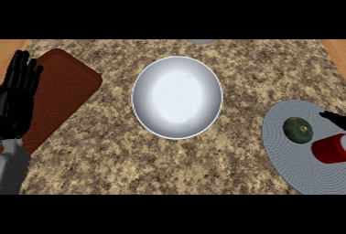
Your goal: Pick the can from the placemat and place it in the bowl
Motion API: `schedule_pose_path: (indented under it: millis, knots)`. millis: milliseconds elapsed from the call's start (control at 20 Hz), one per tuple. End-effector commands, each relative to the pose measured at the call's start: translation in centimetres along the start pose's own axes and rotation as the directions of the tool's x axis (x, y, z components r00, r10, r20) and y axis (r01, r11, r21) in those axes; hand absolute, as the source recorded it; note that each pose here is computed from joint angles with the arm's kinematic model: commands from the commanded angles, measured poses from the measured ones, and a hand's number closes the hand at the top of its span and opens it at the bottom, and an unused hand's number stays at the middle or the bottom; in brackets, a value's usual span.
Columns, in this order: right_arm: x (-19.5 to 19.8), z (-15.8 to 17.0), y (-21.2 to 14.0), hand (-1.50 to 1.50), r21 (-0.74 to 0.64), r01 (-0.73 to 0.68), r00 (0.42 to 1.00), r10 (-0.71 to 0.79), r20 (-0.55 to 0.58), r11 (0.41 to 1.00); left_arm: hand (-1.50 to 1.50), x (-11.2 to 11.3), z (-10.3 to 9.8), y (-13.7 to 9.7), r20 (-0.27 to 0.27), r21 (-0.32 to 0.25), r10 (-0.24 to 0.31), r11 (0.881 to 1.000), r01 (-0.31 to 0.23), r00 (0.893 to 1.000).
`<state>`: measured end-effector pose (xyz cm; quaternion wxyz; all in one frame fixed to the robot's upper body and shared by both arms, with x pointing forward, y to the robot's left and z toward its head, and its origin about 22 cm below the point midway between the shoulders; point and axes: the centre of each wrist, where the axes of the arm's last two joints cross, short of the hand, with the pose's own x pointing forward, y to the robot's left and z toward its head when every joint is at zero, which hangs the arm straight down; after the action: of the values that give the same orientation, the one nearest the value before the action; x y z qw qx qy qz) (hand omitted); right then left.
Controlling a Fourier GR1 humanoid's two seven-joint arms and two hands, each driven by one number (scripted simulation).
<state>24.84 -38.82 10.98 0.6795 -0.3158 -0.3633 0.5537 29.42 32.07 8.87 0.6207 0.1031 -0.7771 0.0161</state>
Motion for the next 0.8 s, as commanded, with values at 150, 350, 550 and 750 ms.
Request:
schedule_pose_path:
  millis: [150,350,550,750]
  knots:
    - [-1.1,-1.9,1.5,-1.5,0.021,0.007,1.0,-0.007,-0.011,1.0,0.0,-1.0,-0.6,-0.2,-0.002,-0.003,0.008,1.0,-0.008,1.0]
    - [-0.8,-1.3,2.6,-1.5,0.028,0.009,0.998,-0.008,-0.065,1.0,0.0,-0.5,0.9,2.0,0.01,0.013,-0.01,1.0,0.01,1.0]
    - [0.9,-4.9,4.0,-1.5,0.046,-0.001,0.996,0.006,-0.094,0.999,0.0,-1.0,-0.2,2.1,-0.002,-0.001,-0.003,1.0,0.003,1.0]
    - [-2.1,-5.2,4.4,-1.5,0.02,-0.037,0.996,0.038,-0.085,0.999,0.0,-0.3,-0.2,0.9,0.008,-0.011,-0.001,1.0,0.002,1.0]
